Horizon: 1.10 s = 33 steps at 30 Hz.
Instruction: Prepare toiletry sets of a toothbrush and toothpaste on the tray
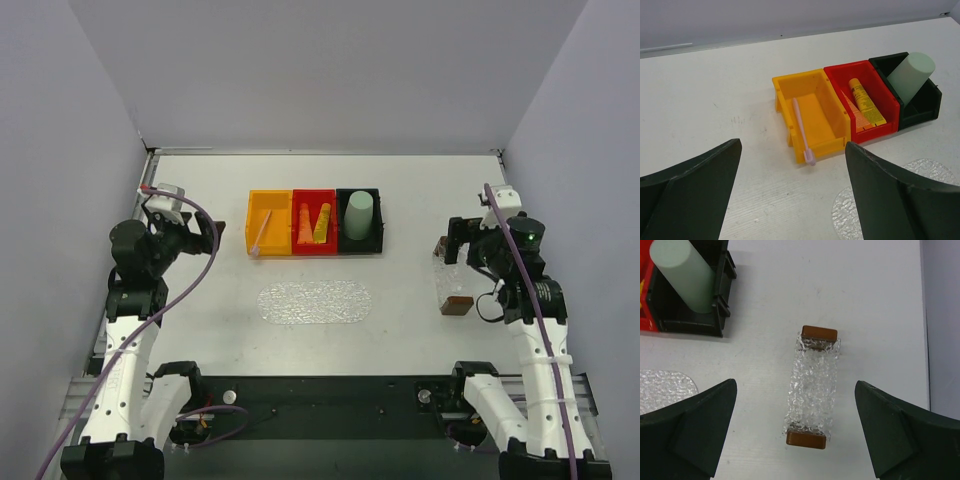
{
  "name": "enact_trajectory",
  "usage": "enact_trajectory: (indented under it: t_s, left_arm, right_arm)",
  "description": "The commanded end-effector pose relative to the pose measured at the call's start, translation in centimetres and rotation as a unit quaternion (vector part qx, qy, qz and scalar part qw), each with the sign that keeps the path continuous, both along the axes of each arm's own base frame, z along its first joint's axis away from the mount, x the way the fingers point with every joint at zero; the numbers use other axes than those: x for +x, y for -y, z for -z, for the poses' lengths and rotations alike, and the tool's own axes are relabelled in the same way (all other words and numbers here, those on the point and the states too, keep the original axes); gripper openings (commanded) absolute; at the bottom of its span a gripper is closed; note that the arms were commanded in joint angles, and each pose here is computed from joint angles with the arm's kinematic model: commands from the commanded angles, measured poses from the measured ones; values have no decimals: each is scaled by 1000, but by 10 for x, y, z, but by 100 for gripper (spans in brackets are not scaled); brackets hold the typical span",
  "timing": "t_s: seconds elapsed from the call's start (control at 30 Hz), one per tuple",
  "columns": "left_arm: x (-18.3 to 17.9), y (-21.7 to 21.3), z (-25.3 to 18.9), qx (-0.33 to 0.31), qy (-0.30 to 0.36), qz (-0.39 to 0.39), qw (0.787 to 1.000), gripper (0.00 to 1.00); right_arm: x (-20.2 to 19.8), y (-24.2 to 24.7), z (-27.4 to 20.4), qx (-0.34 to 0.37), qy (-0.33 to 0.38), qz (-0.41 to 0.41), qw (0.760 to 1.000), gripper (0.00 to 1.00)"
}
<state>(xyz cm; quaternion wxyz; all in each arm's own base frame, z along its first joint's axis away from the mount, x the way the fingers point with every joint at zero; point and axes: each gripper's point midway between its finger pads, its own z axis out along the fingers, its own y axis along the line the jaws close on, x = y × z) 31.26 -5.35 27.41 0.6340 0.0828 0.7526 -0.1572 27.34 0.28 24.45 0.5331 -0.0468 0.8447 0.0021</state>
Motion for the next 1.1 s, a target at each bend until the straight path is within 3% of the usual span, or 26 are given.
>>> enact_trajectory:
  t_s: [0.0,0.17,0.33,0.67,1.07]
  left_arm:
    - [-1,3,-13,8,15,15,1000,96]
    - [-2,5,-11,7,12,20,1000,96]
    - [-4,5,-13,9,19,21,1000,96]
    - [-4,6,-11,10,21,26,999,96]
    - [-5,8,-10,10,22,32,999,96]
  right_arm:
    - [-1,12,27,-26,-82,14,996,98]
    - [1,26,73,-62,-194,27,979,94]
    - [5,32,100,-79,-246,25,966,96]
    - [6,29,139,-75,-321,5,944,90]
    - [11,28,155,-68,-348,-8,935,97]
